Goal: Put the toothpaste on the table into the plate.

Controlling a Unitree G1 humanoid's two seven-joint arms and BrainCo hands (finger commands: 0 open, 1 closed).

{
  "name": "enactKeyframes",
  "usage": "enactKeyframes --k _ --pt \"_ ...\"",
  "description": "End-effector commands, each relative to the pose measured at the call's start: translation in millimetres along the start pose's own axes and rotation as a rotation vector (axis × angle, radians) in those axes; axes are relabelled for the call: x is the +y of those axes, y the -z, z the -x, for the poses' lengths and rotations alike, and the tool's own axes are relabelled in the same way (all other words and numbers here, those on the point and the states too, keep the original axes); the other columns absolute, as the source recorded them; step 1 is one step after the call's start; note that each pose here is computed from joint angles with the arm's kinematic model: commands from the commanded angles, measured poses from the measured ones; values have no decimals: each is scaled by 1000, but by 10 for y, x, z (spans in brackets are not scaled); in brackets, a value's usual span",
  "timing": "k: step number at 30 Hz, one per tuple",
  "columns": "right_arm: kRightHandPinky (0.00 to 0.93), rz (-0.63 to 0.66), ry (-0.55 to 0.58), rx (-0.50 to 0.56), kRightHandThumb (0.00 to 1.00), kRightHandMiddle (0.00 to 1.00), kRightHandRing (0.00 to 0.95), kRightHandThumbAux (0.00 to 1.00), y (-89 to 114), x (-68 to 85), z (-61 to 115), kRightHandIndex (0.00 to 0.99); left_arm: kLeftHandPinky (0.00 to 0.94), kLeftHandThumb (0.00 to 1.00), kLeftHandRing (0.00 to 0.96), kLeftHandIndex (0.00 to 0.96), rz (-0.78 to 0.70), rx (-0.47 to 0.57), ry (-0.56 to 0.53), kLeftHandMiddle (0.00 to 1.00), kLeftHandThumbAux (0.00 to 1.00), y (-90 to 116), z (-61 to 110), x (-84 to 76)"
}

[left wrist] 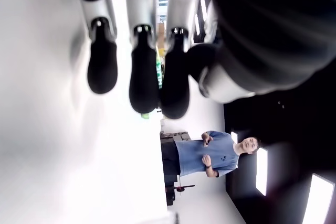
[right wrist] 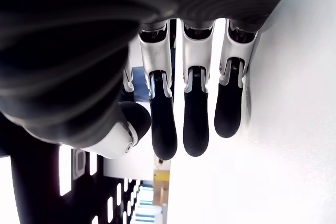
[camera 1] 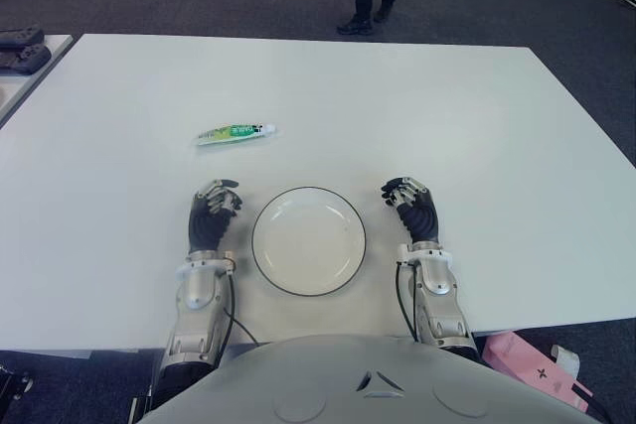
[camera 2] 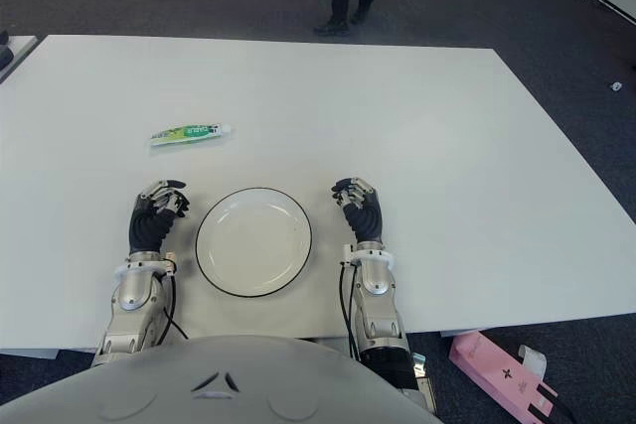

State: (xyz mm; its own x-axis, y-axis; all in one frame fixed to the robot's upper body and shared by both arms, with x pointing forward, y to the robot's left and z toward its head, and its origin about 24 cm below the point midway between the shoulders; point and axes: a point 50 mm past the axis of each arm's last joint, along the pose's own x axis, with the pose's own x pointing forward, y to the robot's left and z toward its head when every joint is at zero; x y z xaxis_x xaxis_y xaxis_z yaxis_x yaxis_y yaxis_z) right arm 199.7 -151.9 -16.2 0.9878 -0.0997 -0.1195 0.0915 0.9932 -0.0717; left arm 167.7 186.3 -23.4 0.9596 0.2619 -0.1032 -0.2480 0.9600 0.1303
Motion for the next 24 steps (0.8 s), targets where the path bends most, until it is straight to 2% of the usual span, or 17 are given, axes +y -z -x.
enactKeyframes --k 1,10,12,19,22,24 --pt "467 -8 5 36 711 499 482 729 59 0 32 432 638 704 647 435 -32 -14 11 653 719 -18 29 40" --pt "470 -9 6 41 710 501 487 729 58 5 28 432 649 703 669 436 -133 -134 2 681 719 -180 22 87" --pt "473 -9 7 40 710 501 488 729 58 6 26 432 644 702 669 436 -197 -169 9 681 719 -227 10 113" --pt "472 -7 6 36 711 497 489 729 56 13 11 432 658 699 685 436 -591 -356 -8 696 721 -467 -116 210" --pt "465 -3 5 36 712 495 486 729 59 14 2 432 664 699 694 436 -701 -399 -23 705 721 -518 -171 201" --pt "462 0 4 34 711 495 484 729 61 12 -2 433 682 700 708 437 -783 -434 -19 716 721 -578 -274 202"
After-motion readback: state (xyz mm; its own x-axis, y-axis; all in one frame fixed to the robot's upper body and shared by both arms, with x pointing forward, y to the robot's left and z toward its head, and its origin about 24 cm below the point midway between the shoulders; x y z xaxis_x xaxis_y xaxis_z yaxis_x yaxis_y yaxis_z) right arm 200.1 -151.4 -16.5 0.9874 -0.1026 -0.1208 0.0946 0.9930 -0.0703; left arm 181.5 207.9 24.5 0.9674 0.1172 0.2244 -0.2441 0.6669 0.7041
